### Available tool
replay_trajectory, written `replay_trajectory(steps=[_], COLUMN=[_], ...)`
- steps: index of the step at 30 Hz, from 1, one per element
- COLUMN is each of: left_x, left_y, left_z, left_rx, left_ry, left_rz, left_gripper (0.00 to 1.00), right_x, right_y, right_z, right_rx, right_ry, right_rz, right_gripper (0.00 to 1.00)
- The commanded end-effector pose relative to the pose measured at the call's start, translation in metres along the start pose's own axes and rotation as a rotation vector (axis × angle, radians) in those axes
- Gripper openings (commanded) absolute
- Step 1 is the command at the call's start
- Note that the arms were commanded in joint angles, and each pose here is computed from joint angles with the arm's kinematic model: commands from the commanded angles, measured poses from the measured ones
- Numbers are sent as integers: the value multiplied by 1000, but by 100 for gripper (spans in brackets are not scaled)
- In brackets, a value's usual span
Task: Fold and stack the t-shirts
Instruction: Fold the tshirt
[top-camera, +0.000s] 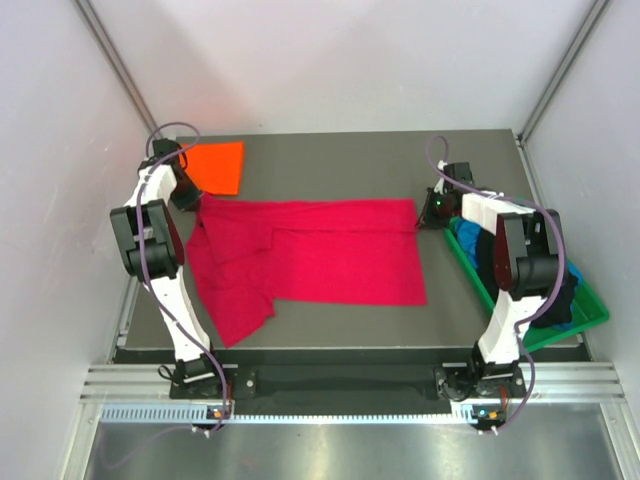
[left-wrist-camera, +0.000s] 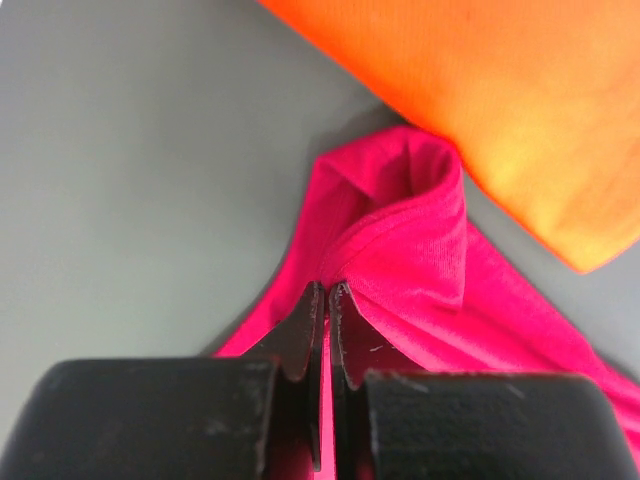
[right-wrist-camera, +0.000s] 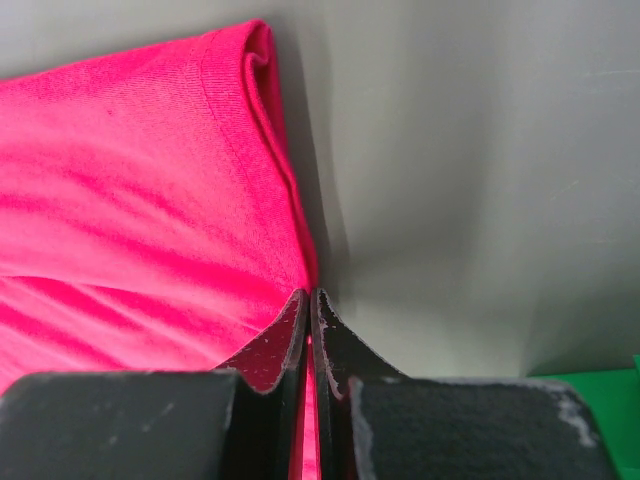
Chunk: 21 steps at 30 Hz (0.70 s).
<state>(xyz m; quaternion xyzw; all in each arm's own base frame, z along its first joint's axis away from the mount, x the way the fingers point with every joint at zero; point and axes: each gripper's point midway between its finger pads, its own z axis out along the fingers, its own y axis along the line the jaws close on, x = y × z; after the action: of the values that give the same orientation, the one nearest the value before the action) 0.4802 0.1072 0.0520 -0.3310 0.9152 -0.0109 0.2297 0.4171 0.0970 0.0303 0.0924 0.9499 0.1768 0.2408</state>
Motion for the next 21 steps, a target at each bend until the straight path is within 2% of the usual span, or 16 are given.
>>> replay_trajectory(steps=[1,11,17,21], left_x=[-19,-22,-22,-20], left_y=[15,17,10,6], left_z=[2,-2,5,3], left_rx=[-71,-81,-54,-42], left_ry=[-45,-59,-35,-30], left_rz=[7,17,19,23], left_gripper=[0,0,1,10], right_x=[-23,-14,-10,-15], right_y=[3,9,11,12], right_z=[-9,-4,-5,-9], right_rx=[-28,-80,-95,-91], right_ry=[-77,-64,-60,-70], right_rz=[-7,15,21,18], right_gripper=[0,0,15,18])
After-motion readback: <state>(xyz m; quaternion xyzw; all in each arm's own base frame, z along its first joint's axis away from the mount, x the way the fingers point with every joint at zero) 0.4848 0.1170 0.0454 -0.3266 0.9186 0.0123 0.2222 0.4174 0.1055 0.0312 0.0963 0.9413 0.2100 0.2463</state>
